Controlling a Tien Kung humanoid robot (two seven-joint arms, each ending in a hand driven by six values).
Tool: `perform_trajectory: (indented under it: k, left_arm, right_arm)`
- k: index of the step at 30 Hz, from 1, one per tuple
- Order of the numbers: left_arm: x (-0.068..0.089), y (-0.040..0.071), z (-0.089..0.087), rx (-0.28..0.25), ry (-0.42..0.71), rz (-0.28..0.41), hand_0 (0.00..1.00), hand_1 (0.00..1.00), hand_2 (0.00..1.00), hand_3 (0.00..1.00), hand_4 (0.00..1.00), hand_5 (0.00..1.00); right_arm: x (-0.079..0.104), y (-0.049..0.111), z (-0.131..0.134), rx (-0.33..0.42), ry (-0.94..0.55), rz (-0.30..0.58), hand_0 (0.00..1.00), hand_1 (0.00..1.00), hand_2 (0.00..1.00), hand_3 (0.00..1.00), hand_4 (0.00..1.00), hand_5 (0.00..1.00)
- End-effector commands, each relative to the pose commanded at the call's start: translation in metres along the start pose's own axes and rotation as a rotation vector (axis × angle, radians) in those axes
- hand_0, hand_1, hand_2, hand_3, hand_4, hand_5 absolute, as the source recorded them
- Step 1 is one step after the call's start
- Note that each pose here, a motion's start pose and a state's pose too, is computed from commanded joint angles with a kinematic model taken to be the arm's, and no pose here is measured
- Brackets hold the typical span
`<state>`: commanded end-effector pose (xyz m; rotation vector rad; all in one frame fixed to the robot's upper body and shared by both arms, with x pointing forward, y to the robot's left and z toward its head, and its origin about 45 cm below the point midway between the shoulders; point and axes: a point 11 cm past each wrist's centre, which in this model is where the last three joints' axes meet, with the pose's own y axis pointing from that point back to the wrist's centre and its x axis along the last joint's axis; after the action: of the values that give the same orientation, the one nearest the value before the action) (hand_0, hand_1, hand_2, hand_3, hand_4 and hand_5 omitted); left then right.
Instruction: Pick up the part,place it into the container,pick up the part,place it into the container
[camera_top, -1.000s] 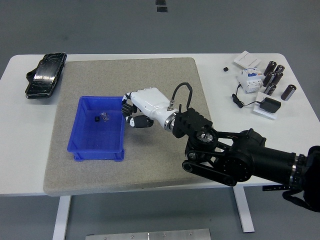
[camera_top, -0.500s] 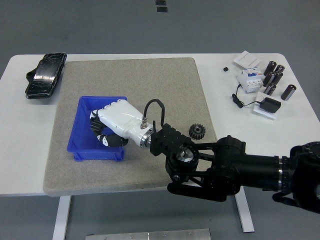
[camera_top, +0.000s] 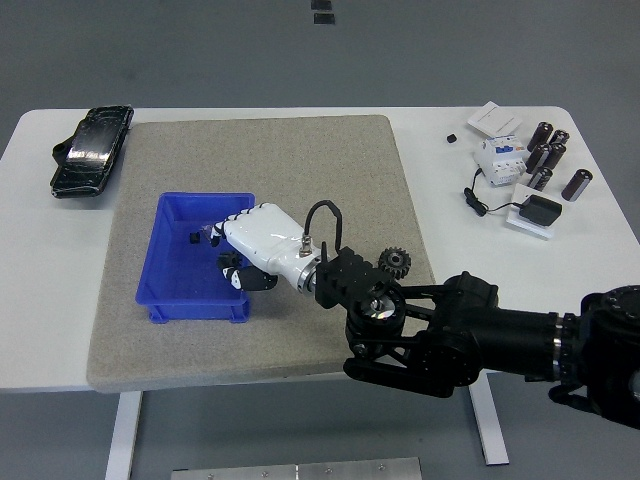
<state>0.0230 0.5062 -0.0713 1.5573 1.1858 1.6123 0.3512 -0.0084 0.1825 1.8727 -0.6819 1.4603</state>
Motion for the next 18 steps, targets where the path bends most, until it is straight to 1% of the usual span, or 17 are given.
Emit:
perform_trajectory:
  k: [1, 2, 7, 8, 11, 13, 14, 15, 18]
  left_arm:
    - [0.000, 0.000, 0.000, 0.000, 0.000, 0.000, 0.682, 0.657, 0.627, 0.571, 0.711, 0.293]
    - [0.000, 0.000, 0.000, 0.000, 0.000, 0.000, 0.681, 0.657, 0.625, 0.569, 0.705, 0.294]
    - [0.000, 0.000, -0.001, 0.003, -0.002, 0.000, 0.681, 0.657, 0.625, 0.569, 0.705, 0.294]
    - [0.000, 0.000, -0.001, 0.003, -0.002, 0.000, 0.682, 0.657, 0.623, 0.569, 0.696, 0.289]
    - [0.000, 0.000, -0.001, 0.002, -0.002, 0.000, 0.682, 0.657, 0.623, 0.569, 0.696, 0.289]
    - [-0.001, 0.000, -0.001, 0.002, -0.002, -0.001, 0.682, 0.657, 0.623, 0.569, 0.696, 0.289]
    - [-0.001, 0.000, -0.001, 0.002, -0.003, -0.002, 0.682, 0.657, 0.624, 0.570, 0.701, 0.290]
    - [-0.001, 0.000, -0.001, 0.003, -0.003, -0.003, 0.682, 0.657, 0.624, 0.570, 0.701, 0.290]
    - [-0.002, -0.001, -0.002, 0.005, -0.003, -0.004, 0.682, 0.657, 0.624, 0.570, 0.701, 0.290]
  right_arm:
    - [0.000, 0.000, -0.001, 0.002, -0.004, -0.005, 0.737, 0.806, 0.798, 0.724, 0.615, 0.363]
    - [0.000, 0.000, -0.002, 0.005, -0.009, -0.008, 0.811, 0.882, 0.865, 0.790, 0.670, 0.354]
    - [0.006, 0.001, -0.012, 0.034, -0.041, 0.005, 0.811, 0.882, 0.865, 0.790, 0.670, 0.354]
    - [0.008, 0.001, -0.014, 0.041, -0.052, 0.013, 0.802, 0.879, 0.868, 0.801, 0.698, 0.370]
    - [0.014, 0.002, -0.021, 0.058, -0.109, 0.037, 0.802, 0.879, 0.868, 0.801, 0.698, 0.370]
    - [0.023, 0.003, -0.025, 0.071, -0.195, 0.066, 0.802, 0.879, 0.868, 0.801, 0.698, 0.370]
    - [0.027, 0.003, -0.027, 0.076, -0.234, 0.080, 0.750, 0.815, 0.812, 0.770, 0.714, 0.378]
    - [0.034, 0.004, -0.028, 0.079, -0.289, 0.104, 0.750, 0.815, 0.812, 0.770, 0.714, 0.378]
    - [0.050, 0.005, -0.017, 0.046, -0.385, 0.166, 0.750, 0.815, 0.812, 0.770, 0.714, 0.378]
